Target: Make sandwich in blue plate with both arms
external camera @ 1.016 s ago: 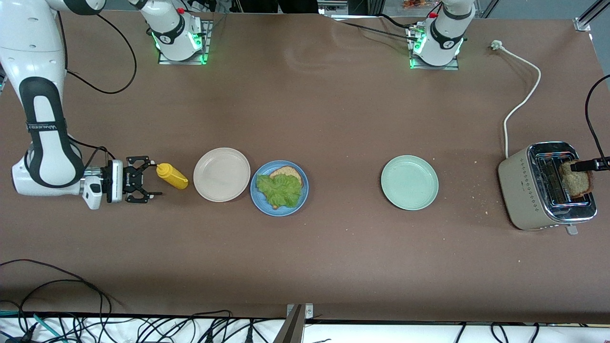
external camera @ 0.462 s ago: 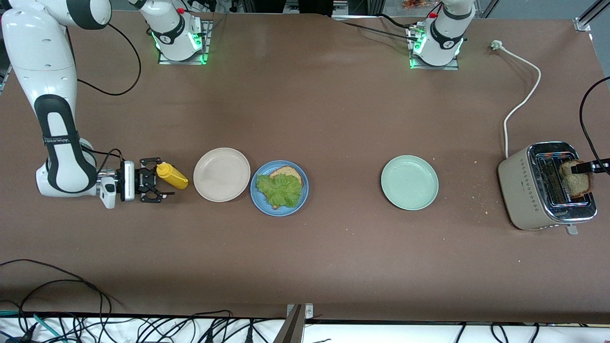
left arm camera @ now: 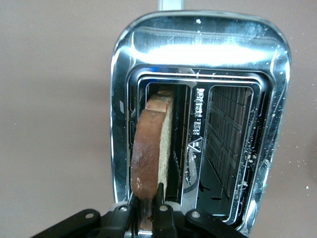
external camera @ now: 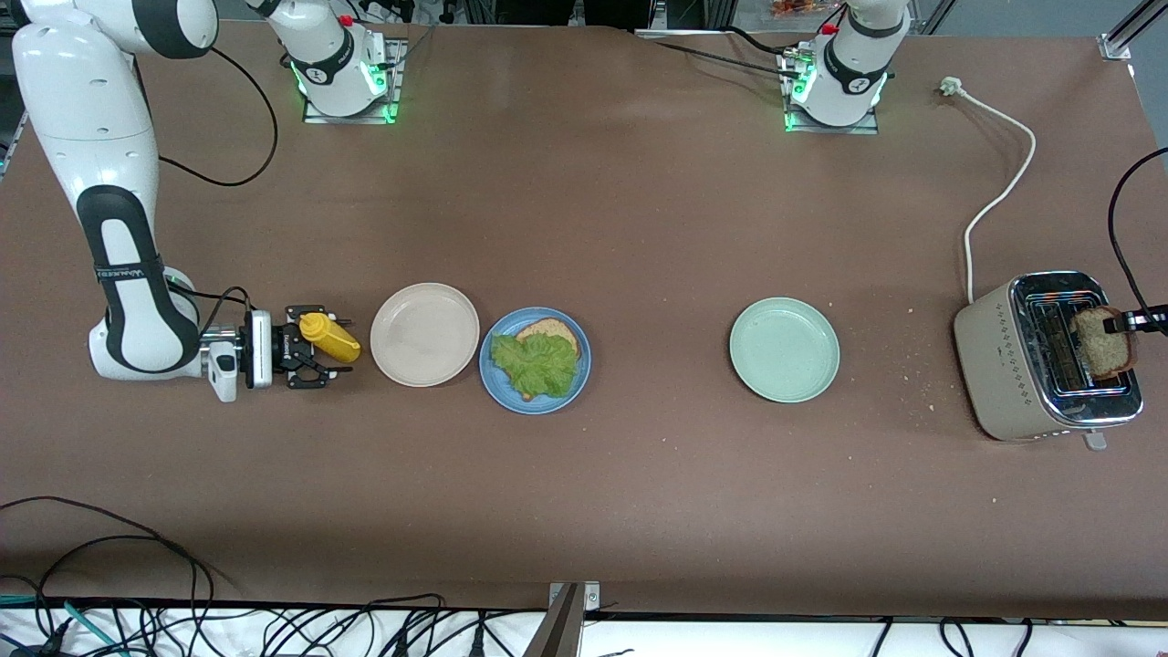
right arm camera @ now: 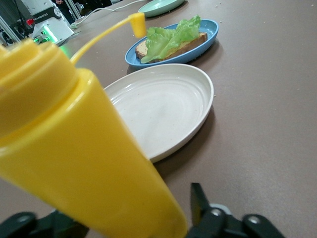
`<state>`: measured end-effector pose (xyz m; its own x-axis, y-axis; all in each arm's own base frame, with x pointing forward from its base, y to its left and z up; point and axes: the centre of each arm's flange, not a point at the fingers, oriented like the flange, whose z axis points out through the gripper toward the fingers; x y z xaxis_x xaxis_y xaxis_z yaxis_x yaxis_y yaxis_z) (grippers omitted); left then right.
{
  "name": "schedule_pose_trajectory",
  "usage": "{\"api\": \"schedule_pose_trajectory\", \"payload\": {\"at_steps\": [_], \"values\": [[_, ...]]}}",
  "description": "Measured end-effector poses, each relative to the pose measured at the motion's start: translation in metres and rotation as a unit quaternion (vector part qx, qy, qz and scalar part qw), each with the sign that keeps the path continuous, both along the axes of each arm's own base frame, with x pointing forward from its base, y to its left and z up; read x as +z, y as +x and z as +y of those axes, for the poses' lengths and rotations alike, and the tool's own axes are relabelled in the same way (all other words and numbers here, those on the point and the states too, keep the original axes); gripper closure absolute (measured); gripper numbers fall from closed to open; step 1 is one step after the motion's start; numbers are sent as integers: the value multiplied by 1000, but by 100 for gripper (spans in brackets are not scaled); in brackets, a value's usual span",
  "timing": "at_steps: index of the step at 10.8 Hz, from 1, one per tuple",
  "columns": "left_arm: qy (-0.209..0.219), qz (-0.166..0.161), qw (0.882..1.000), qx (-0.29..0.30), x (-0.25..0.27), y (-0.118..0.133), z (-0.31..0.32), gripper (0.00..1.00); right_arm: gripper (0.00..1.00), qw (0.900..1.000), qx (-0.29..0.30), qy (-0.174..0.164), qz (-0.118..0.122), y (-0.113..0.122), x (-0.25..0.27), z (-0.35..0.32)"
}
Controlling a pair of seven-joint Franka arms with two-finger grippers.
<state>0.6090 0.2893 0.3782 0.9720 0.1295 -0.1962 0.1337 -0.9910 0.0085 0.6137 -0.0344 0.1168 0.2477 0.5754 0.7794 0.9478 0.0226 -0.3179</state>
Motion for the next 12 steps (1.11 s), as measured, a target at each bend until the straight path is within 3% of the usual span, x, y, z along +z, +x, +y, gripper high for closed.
{"api": "schedule_pose_trajectory", "payload": {"at_steps": [3,5,7,10,12], "values": [[5,-17,1000,-8,26,4,-10,88,57,1000,-2,0,-5,4,3,0],[8,-21,1000,-11,58,-2,-18,88,62,1000,-3,-10,-5,12,11,2],[10,-20,1000,-15,96,-14,-30,92,64,997,3,-74,7,27,41,12],[13,-19,999,-27,156,-34,-59,92,66,981,3,-194,22,46,121,70],[-4,-14,999,-35,176,-43,-80,92,78,967,-4,-254,34,45,151,113]]}}
